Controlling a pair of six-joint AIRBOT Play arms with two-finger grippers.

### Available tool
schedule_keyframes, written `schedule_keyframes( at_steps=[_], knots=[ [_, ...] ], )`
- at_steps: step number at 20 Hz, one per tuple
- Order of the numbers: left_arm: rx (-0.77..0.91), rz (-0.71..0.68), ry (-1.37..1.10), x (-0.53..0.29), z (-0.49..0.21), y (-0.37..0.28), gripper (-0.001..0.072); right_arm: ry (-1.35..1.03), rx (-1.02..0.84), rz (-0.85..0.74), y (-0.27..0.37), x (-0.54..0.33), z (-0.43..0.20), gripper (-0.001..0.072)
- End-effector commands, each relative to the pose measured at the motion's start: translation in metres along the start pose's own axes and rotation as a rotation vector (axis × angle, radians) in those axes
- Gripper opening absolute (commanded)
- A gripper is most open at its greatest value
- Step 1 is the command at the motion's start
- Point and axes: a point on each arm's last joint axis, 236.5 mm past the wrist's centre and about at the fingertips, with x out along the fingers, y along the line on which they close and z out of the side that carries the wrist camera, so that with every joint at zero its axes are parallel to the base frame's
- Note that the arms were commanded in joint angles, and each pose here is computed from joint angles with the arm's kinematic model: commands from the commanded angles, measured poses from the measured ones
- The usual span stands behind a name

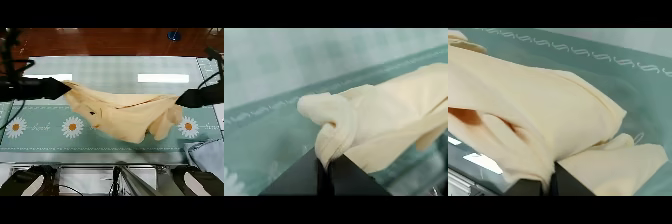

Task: Fold the shirts.

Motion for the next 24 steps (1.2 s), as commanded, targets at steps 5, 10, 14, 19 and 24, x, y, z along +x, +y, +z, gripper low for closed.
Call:
schedule_keyframes(
  at_steps=[5, 10, 14, 19, 24],
  knots=[
    [-0.102, 0.148, -0.129, 0.118, 0.027, 0.094, 0.0019, -0.088, 0.015, 0.023, -0.048, 0.082, 0.063, 0.0026],
    [-0.139, 0.225, -0.187, 0.155, 0.034, 0.135, 0.0020, -0.056, -0.046, 0.007, -0.073, 0.117, 0.067, 0.0026],
    [-0.146, 0.251, -0.213, 0.163, 0.037, 0.148, 0.0026, -0.108, -0.077, -0.019, -0.080, 0.118, 0.080, 0.0026],
    [-0.149, 0.250, -0.214, 0.160, 0.041, 0.149, 0.0528, -0.092, -0.067, 0.016, -0.071, 0.118, 0.076, 0.0026],
    [-0.233, 0.109, 0.087, 0.110, 0.009, 0.099, 0.0684, -0.069, -0.058, 0.072, -0.056, 0.114, 0.069, 0.0026]
  ],
)
